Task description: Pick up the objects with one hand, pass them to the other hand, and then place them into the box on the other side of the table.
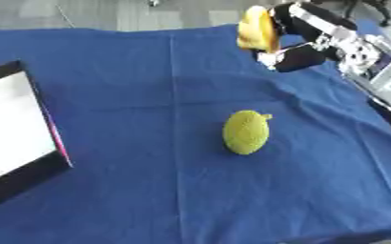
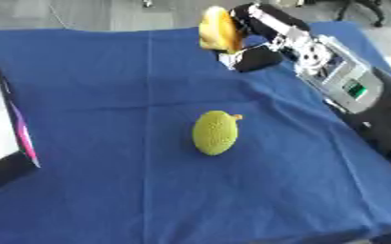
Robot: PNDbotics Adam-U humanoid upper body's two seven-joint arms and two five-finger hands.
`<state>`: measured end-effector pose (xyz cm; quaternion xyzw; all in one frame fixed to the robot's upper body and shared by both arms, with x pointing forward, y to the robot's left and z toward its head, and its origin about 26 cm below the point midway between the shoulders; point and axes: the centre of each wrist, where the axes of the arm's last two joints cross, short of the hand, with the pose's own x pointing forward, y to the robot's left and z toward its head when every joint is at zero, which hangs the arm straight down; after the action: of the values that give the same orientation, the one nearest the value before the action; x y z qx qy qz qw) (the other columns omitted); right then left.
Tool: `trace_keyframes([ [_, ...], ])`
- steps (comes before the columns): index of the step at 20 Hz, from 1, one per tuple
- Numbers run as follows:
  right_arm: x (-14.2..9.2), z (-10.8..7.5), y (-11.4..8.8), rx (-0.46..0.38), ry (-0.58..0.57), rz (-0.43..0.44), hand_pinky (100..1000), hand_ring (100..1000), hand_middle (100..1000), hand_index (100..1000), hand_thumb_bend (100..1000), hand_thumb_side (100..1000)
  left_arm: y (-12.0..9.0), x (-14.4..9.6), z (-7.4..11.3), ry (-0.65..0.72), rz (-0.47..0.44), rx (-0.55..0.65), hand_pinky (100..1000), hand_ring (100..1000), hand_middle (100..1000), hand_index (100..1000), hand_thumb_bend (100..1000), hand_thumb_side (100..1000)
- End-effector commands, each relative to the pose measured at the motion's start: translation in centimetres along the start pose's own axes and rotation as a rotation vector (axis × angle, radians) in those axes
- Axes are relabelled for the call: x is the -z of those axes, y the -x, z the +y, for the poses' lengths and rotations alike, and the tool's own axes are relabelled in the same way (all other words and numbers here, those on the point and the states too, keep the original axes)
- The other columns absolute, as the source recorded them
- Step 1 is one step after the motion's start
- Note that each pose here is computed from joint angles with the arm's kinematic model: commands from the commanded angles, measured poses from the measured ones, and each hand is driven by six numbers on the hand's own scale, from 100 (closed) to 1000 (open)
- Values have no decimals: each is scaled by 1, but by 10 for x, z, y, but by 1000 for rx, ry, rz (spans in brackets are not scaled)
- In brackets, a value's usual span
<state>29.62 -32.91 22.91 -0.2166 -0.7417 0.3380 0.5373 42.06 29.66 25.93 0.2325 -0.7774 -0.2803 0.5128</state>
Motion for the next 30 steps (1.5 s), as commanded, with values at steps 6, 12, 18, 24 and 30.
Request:
trace_keyframes([
  [6, 11, 19, -14, 37, 58, -55, 706, 711, 509, 593, 100, 100, -21, 7, 6, -9, -76, 14, 907, 866, 801, 711, 100, 570],
  [12, 19, 35, -19, 68, 42, -58, 701, 712, 508, 593, 100, 100, -32, 12, -4, 23, -120, 24, 902, 864, 799, 713, 100, 548],
  [18, 28, 49, -21, 70, 33, -69, 700, 712, 508, 593, 100, 100, -51, 21, -21, 83, -198, 55, 894, 860, 796, 718, 100, 522],
  [24, 32, 59, -30, 90, 21, -108, 697, 713, 509, 595, 100, 100, -61, 30, -44, 202, -239, 126, 878, 853, 797, 732, 100, 519],
  [30, 34, 68, -38, 107, -11, -141, 697, 714, 508, 595, 100, 100, -73, 35, -64, 327, -270, 170, 879, 852, 800, 745, 100, 538],
])
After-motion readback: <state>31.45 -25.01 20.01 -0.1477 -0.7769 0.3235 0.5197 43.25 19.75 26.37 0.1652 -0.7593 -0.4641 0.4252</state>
